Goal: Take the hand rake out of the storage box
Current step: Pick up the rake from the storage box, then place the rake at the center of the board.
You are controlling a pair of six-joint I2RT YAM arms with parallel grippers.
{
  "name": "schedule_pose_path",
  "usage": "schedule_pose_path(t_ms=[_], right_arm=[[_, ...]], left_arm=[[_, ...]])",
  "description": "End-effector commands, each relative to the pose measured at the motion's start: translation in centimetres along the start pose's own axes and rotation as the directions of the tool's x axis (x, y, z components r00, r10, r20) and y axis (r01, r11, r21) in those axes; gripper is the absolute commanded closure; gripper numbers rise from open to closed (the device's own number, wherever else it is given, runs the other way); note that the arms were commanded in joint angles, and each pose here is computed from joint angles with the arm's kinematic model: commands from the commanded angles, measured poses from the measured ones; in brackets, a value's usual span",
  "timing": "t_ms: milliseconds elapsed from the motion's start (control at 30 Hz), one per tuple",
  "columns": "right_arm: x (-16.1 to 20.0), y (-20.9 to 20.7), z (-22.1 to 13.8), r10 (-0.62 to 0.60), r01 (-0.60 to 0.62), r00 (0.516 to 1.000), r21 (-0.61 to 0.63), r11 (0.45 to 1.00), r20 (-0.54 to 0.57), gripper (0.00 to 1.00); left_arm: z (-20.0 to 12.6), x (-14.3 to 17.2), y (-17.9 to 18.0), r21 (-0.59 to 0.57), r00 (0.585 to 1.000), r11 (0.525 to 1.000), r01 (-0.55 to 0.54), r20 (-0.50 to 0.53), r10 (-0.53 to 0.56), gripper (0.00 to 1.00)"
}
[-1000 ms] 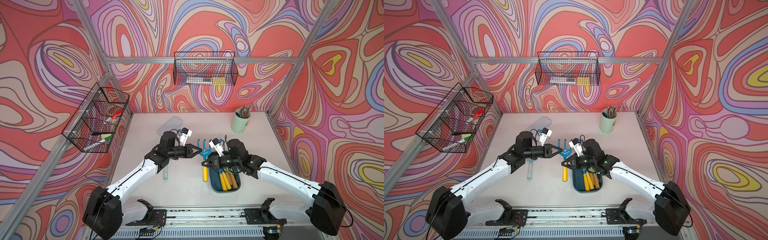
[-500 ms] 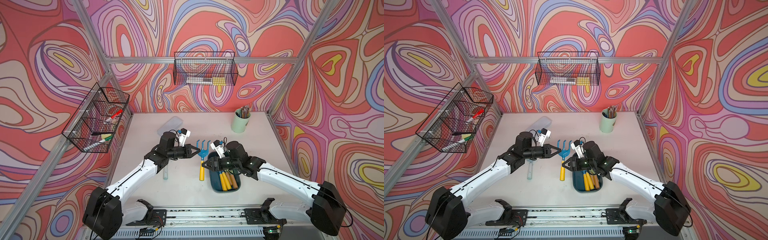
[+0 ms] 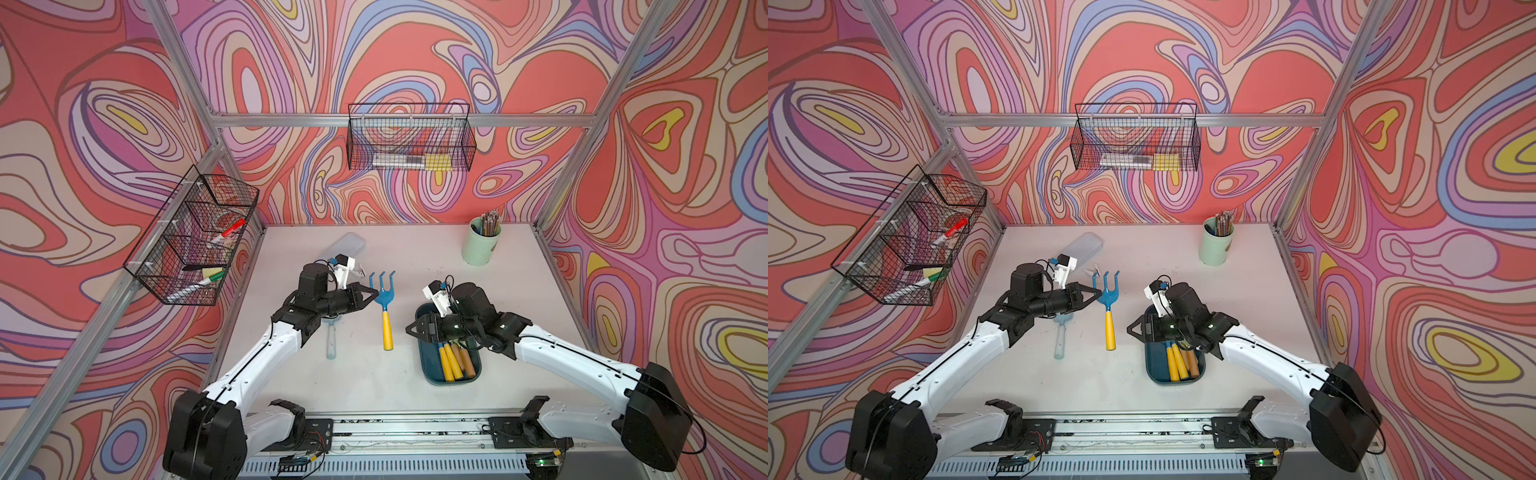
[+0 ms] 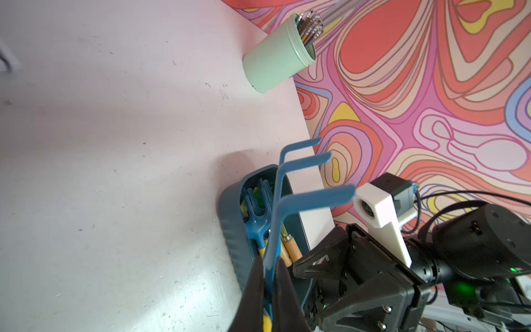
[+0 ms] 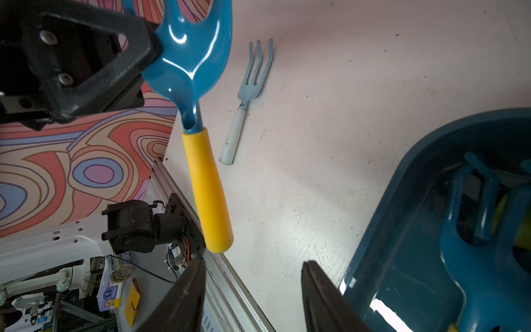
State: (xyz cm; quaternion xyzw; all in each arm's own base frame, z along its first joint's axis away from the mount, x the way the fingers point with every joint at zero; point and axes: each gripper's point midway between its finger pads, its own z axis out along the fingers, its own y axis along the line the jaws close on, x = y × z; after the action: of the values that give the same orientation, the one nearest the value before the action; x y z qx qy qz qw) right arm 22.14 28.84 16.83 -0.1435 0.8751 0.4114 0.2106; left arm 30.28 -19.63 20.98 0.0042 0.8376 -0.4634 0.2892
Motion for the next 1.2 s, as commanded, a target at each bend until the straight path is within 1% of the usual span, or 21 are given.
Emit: schedule_pose_path(t_ms=[0, 200, 333, 400, 467, 533, 700, 800, 867, 933, 1033, 1167], right_arm=[[-0.9, 0.2, -0.7, -0.039, 0.038, 0.999, 0.024, 0.999, 0.035, 0.45], [-0.9, -0.1, -0.5, -0.053, 0.052, 0.998, 0.043, 0.998, 0.018, 0.44], [-0.8, 0.0, 0.1, -0.048, 0.048, 0.999, 0.020, 0.999, 0.008, 0.45], [-0.9, 0.0, 0.2, -0.047, 0.047, 0.999, 0.018, 0.999, 0.006, 0.45], [-1.0, 0.3, 0.2, -0.055, 0.055, 0.998, 0.013, 0.998, 0.007, 0.45], [-1.2, 0.5, 0.1, -0.061, 0.061, 0.998, 0.007, 0.998, 0.011, 0.44], [-1.7, 0.9, 0.2, -0.075, 0.075, 0.997, 0.000, 0.997, 0.011, 0.44], [-1.8, 1.1, 0.2, -0.079, 0.079, 0.997, -0.006, 0.997, 0.014, 0.44], [-1.8, 1.1, 0.2, -0.080, 0.080, 0.997, -0.012, 0.997, 0.014, 0.44], [-1.8, 1.2, 0.3, -0.078, 0.079, 0.997, -0.019, 0.997, 0.019, 0.44], [-1.9, 1.3, 0.3, -0.074, 0.074, 0.997, -0.025, 0.997, 0.023, 0.44], [-2.0, 1.6, 0.0, -0.076, 0.077, 0.997, -0.035, 0.996, 0.034, 0.44]], left_arm=[[-0.7, 0.8, 2.2, -0.090, 1.000, 0.996, -0.011, -0.010, 0.010, 1.00], [0.2, 2.1, 6.1, -0.213, 0.998, 0.976, 0.043, -0.037, -0.052, 1.00], [0.3, 2.5, 8.7, -0.327, 0.996, 0.944, 0.055, -0.051, -0.076, 1.00], [0.3, 2.8, 9.5, -0.368, 0.993, 0.929, 0.047, -0.081, -0.082, 1.00], [0.2, 3.1, 10.8, -0.427, 0.989, 0.904, 0.039, -0.111, -0.095, 1.00], [0.4, 3.2, 11.7, -0.453, 0.986, 0.890, 0.043, -0.123, -0.110, 1.00], [0.3, 3.3, 12.3, -0.456, 0.976, 0.888, 0.052, -0.163, -0.141, 1.00], [-0.3, 3.0, 12.8, -0.438, 0.968, 0.892, 0.115, -0.152, -0.199, 1.00], [-0.6, 2.6, 13.2, -0.432, 0.967, 0.891, 0.137, -0.137, -0.215, 1.00], [-0.3, 2.2, 13.3, -0.403, 0.963, 0.901, 0.159, -0.137, -0.231, 1.00], [0.4, 2.1, 13.7, -0.392, 0.959, 0.907, 0.156, -0.159, -0.234, 1.00], [1.2, 2.9, 14.0, -0.369, 0.945, 0.914, 0.171, -0.200, -0.258, 1.00]])
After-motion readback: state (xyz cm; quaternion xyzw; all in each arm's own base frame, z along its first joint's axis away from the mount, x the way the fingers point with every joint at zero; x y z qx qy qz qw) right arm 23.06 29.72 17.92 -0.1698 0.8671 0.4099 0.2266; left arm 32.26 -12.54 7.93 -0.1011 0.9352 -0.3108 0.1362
